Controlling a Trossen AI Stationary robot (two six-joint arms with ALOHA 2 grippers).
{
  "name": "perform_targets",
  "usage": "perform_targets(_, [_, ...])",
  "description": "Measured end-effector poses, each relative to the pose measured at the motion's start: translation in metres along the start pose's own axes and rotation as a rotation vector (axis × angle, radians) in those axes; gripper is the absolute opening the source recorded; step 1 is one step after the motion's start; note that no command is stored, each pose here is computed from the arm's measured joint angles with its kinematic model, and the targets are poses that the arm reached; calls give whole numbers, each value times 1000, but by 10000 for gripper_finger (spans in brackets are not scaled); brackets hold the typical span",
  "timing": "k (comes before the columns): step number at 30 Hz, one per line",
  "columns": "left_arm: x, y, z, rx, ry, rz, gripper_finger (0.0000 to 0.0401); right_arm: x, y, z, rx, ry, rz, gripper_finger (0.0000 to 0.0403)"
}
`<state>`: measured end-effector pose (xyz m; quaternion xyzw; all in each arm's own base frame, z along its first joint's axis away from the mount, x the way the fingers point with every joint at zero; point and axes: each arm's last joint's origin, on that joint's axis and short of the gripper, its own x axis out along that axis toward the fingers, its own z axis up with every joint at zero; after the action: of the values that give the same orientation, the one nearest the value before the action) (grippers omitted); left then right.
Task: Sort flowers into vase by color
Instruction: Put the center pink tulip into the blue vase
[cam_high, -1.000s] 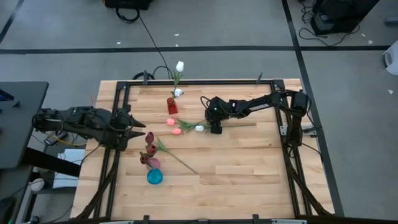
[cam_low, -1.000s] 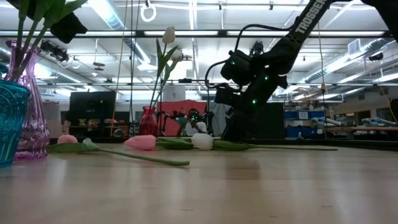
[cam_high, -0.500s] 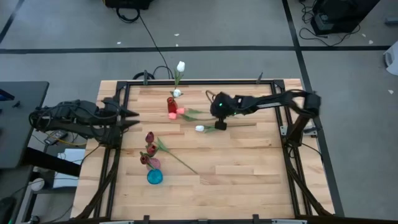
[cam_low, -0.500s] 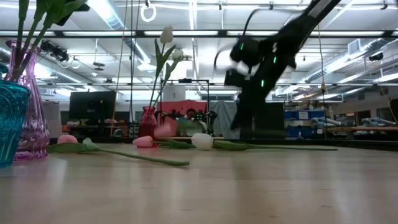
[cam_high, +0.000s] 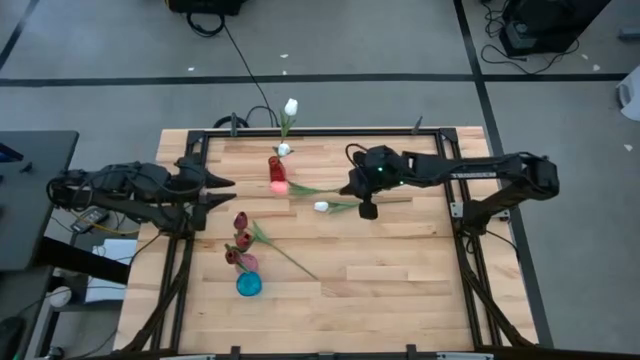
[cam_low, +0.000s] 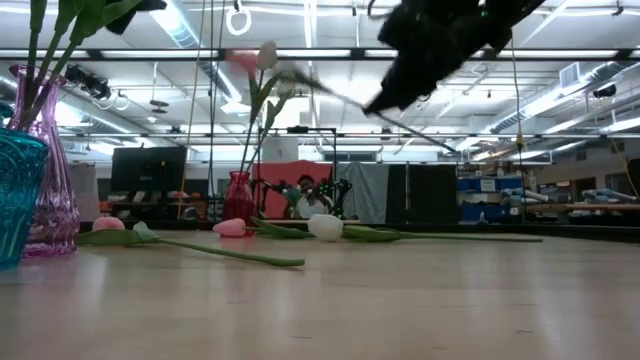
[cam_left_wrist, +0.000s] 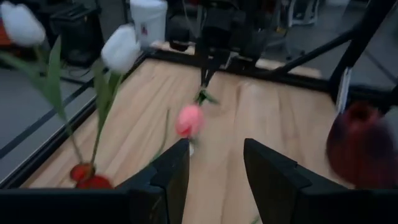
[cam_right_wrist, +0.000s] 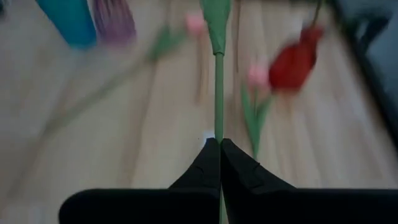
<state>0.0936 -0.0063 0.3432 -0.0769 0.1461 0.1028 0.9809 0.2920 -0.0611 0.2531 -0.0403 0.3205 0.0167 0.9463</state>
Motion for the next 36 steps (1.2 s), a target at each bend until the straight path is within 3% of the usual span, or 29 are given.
perform_targets(3, [5,-5,13,-3,-38,-11,158,-5,6,18,-8,-161,-2,8])
perform_targets(9, [16,-12,37,128,-116,69,158,-5,16,57,-64,-573,10,7])
perform_targets(14, [31,-16,55,199,-193,168,158,5,15,74,-70,-733,-24,7])
perform_targets(24, [67,-16,79,264,-163,81,158,36,5,112,-100,-835,-40,7])
perform_targets(36, [89,-20,80,281,-165,22,158,55,2,110,-121,-881,-97,7])
